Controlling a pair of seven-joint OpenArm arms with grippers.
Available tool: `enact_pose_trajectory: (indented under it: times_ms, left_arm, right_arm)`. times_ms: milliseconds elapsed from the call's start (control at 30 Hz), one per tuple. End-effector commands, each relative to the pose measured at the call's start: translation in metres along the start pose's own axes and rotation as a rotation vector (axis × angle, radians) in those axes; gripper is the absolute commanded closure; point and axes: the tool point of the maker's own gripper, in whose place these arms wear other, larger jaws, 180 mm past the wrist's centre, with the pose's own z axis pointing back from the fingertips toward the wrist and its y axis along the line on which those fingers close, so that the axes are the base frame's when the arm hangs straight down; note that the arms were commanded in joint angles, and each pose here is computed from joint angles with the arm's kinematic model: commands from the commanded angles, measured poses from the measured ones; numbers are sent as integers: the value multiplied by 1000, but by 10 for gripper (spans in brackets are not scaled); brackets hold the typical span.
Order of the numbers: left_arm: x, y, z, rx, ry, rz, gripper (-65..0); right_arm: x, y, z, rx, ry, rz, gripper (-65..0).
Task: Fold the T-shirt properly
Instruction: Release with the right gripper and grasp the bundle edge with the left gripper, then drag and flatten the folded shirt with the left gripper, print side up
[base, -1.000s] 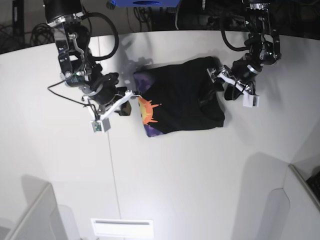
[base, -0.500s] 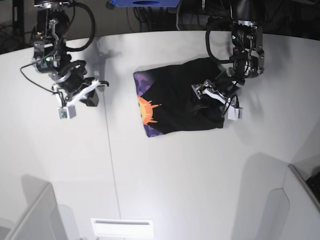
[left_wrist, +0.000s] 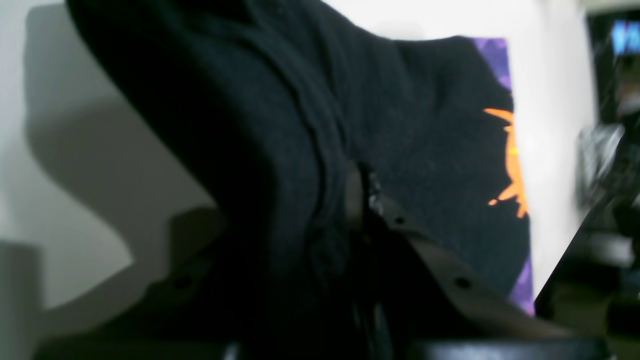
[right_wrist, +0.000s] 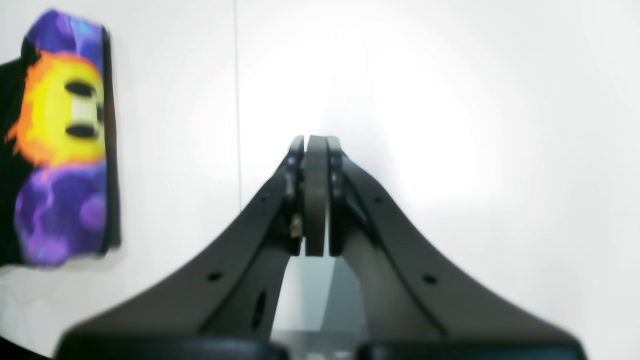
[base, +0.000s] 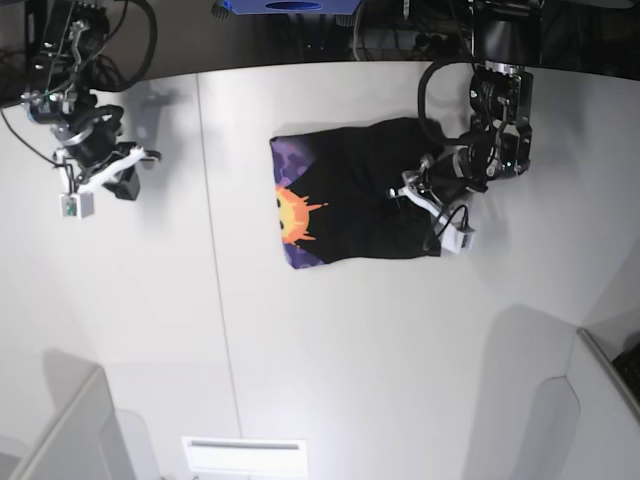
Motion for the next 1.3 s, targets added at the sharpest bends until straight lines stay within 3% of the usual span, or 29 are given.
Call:
enact_pose_trajectory:
  times_ms: [0, 267, 733, 1067, 1267]
  left_arm:
    - [-4, 12, 2, 61, 44, -32, 0]
    - [-3, 4, -5, 83, 192, -326, 0]
    - [-5, -12, -24, 170, 358, -922, 0]
    - [-17, -2, -24, 157, 507, -1448, 0]
    - [-24, -20, -31, 27, 496, -1662, 0]
  right_arm:
    - [9, -1, 5, 2, -37, 0, 0]
    - [-9, -9, 10, -27, -10, -45, 0]
    - [-63, -5, 22, -50, 83, -140, 0]
    - [-99, 3, 29, -71, 159, -177, 0]
    - [-121, 15, 28, -124, 204, -191, 0]
